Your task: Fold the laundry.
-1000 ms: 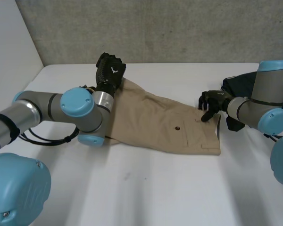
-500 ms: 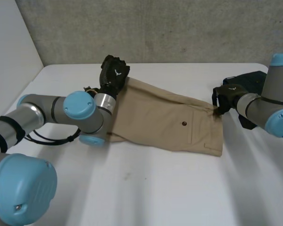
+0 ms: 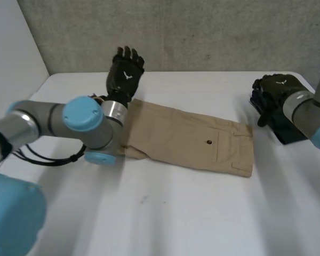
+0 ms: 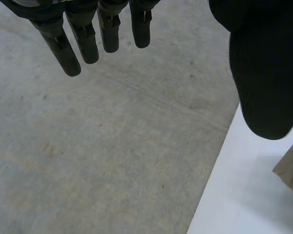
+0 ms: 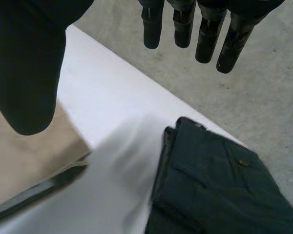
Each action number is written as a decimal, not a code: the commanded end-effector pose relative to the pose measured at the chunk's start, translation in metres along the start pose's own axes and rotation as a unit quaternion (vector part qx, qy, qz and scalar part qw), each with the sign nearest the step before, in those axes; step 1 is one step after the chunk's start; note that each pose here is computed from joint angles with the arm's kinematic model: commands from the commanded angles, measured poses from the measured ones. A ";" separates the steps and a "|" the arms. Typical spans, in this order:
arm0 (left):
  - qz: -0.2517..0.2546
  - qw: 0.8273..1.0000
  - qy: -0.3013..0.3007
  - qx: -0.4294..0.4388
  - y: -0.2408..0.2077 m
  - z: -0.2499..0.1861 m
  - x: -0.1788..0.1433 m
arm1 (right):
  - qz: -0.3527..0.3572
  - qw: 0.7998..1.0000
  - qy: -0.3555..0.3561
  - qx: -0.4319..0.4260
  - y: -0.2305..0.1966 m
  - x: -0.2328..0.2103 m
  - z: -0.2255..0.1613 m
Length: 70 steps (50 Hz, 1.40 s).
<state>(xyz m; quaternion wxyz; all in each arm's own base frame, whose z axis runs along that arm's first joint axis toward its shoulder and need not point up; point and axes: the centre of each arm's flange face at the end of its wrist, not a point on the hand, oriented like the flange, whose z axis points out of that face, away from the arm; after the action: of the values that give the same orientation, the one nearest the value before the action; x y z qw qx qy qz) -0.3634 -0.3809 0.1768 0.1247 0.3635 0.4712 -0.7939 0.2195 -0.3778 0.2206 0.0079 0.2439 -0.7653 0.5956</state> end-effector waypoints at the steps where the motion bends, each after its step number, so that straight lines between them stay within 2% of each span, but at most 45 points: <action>1: -0.080 0.996 0.015 -0.037 -0.019 -0.040 -0.027 | 0.009 0.997 -0.046 -0.058 0.034 -0.022 -0.042; 7: -0.168 0.982 0.041 -0.073 -0.027 -0.084 -0.034 | 0.016 0.995 -0.063 -0.070 0.070 -0.040 -0.060; 13: -0.199 0.972 0.060 -0.105 -0.029 -0.110 -0.036 | 0.023 0.997 -0.058 -0.049 0.083 -0.045 -0.058; 32: -0.203 0.966 0.068 -0.144 -0.024 -0.132 -0.035 | 0.059 0.993 -0.089 -0.043 0.097 -0.058 -0.040; 46: -0.202 0.967 0.067 -0.141 -0.028 -0.135 -0.038 | 0.045 0.995 -0.081 -0.045 0.097 -0.055 -0.037; 51: -0.203 0.968 0.064 -0.136 -0.033 -0.139 -0.044 | -0.018 0.997 -0.064 -0.024 0.075 -0.039 -0.047; 54: -0.203 0.968 0.062 -0.135 -0.036 -0.142 -0.048 | -0.085 0.994 -0.044 -0.042 0.076 -0.018 -0.047; 59: -0.202 0.969 0.057 -0.134 -0.038 -0.146 -0.054 | -0.229 0.973 0.004 -0.028 0.055 0.002 -0.039; 62: -0.201 0.969 0.055 -0.135 -0.038 -0.146 -0.055 | -0.269 0.963 0.010 0.001 0.033 -0.011 -0.038; 63: -0.201 0.969 0.053 -0.137 -0.036 -0.146 -0.057 | -0.288 0.957 0.006 0.033 0.013 -0.028 -0.040; 70: -0.200 0.969 0.043 -0.136 -0.034 -0.143 -0.063 | -0.315 0.939 -0.039 0.130 -0.031 -0.091 -0.040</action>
<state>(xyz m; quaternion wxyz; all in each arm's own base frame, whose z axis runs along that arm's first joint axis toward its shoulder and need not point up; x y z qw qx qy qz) -0.2751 -0.2484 0.1987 -0.0130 0.2810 0.6438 -0.7116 0.2379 -0.3292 0.2147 0.1671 0.4573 -0.6325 0.6025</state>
